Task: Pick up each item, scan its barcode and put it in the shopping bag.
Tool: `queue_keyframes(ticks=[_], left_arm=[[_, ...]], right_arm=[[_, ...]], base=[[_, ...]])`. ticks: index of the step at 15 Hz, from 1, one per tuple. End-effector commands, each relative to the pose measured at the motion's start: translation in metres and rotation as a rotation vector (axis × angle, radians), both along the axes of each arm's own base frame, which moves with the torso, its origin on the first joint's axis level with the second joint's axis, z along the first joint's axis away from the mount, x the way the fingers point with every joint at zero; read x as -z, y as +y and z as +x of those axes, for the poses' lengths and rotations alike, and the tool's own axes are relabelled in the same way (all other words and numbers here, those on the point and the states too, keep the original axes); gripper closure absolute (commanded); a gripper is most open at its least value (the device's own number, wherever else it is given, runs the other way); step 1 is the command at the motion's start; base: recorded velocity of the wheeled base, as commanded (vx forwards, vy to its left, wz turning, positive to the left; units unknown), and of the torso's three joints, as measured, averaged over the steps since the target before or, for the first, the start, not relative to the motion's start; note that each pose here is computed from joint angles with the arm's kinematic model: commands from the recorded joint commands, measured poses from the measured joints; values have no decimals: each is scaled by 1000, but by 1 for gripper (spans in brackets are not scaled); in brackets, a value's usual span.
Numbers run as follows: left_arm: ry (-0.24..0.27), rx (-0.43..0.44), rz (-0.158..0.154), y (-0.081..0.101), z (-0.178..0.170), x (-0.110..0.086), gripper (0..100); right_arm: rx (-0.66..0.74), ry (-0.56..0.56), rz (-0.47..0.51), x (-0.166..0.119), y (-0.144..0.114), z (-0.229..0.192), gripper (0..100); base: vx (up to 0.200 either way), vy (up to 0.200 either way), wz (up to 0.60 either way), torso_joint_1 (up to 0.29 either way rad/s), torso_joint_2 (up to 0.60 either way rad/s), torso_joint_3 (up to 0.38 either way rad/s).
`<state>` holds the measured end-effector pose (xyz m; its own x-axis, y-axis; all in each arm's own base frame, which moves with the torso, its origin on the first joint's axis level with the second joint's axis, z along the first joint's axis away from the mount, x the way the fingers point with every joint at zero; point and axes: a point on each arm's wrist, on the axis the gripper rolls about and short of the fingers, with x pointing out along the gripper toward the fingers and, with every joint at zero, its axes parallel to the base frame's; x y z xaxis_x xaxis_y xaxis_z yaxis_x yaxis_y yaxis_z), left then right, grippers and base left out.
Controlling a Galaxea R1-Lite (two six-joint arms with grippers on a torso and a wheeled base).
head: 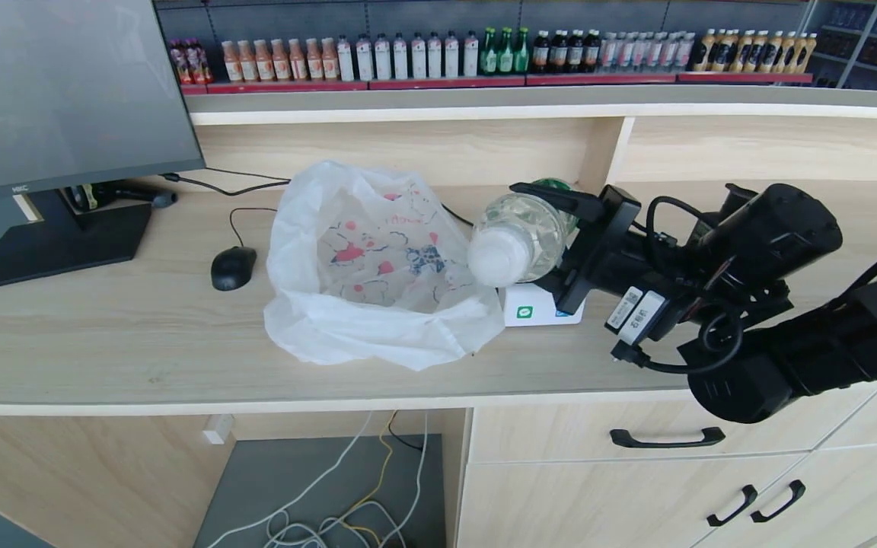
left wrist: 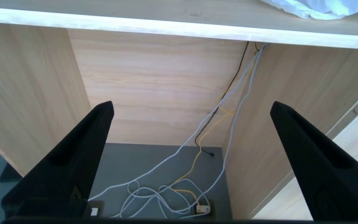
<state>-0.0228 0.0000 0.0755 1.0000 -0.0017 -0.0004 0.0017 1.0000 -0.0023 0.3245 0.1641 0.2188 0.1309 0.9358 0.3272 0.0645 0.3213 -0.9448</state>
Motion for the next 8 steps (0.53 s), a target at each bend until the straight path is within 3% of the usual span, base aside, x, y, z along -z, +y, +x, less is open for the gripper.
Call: queue_keyframes(ticks=[1,8], left_arm=[[0,0,-1,0,0,0,0],[0,0,-1,0,0,0,0]], right_arm=[[16,6,-13,5,-7,3,100],[16,16,-39,15,-9,3,100]], base=[[0,0,0,0,0,0],[0,0,0,0,0,0]])
